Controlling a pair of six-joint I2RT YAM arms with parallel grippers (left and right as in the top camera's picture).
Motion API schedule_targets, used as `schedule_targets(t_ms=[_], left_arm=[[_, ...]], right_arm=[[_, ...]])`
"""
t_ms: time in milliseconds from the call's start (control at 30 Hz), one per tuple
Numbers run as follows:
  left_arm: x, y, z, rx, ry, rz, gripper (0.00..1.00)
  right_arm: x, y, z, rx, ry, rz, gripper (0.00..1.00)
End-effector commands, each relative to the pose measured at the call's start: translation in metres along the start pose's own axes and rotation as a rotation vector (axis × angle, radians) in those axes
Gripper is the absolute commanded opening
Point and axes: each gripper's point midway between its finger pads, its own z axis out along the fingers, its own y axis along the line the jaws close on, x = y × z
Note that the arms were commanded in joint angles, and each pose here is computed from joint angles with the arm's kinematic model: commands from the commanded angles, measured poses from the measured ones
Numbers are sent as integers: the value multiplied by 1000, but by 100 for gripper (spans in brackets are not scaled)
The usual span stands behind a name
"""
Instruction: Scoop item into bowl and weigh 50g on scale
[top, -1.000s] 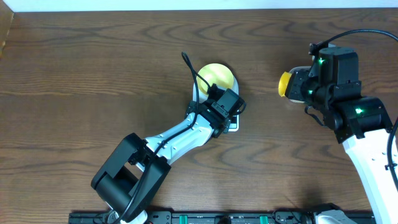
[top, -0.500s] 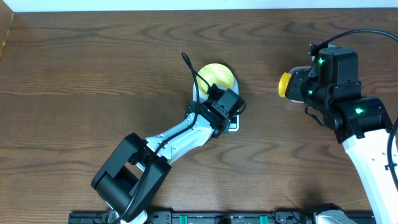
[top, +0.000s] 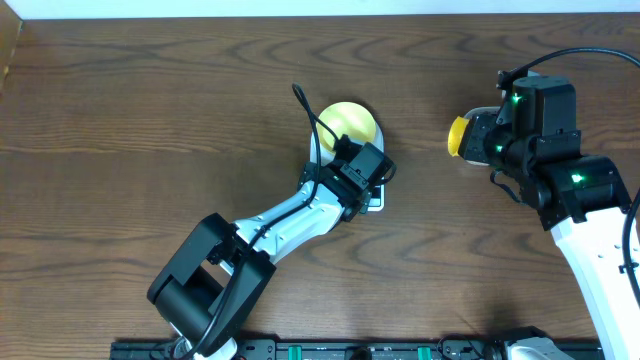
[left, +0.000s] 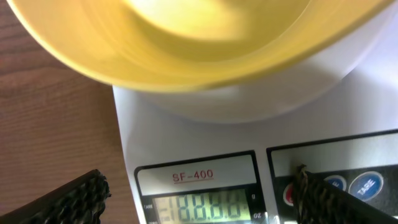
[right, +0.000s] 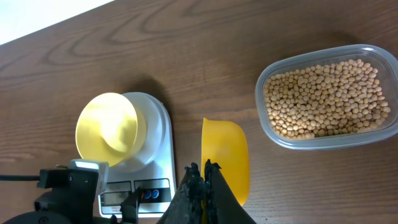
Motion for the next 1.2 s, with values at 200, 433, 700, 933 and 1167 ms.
schedule_targets(t_ms=[200,433,700,933,1167], left_arm=[[14,4,16,-39,46,33,96],[16,3,18,-38,54,35,96],[17,4,18,-41,58,38,96],[16,9,5,-42,61,42,96],[9,14,-10,-33,38,32,96]], right_arm=[[-10,3,-11,-13,-37,12,1],[-8,2,-11,-10,-30,12,1],[-7,0,-11,-4,-24,12,1],[-9,-9,-11,49,-38,13,1],[-13,-9,-12,47,-56,15,1]])
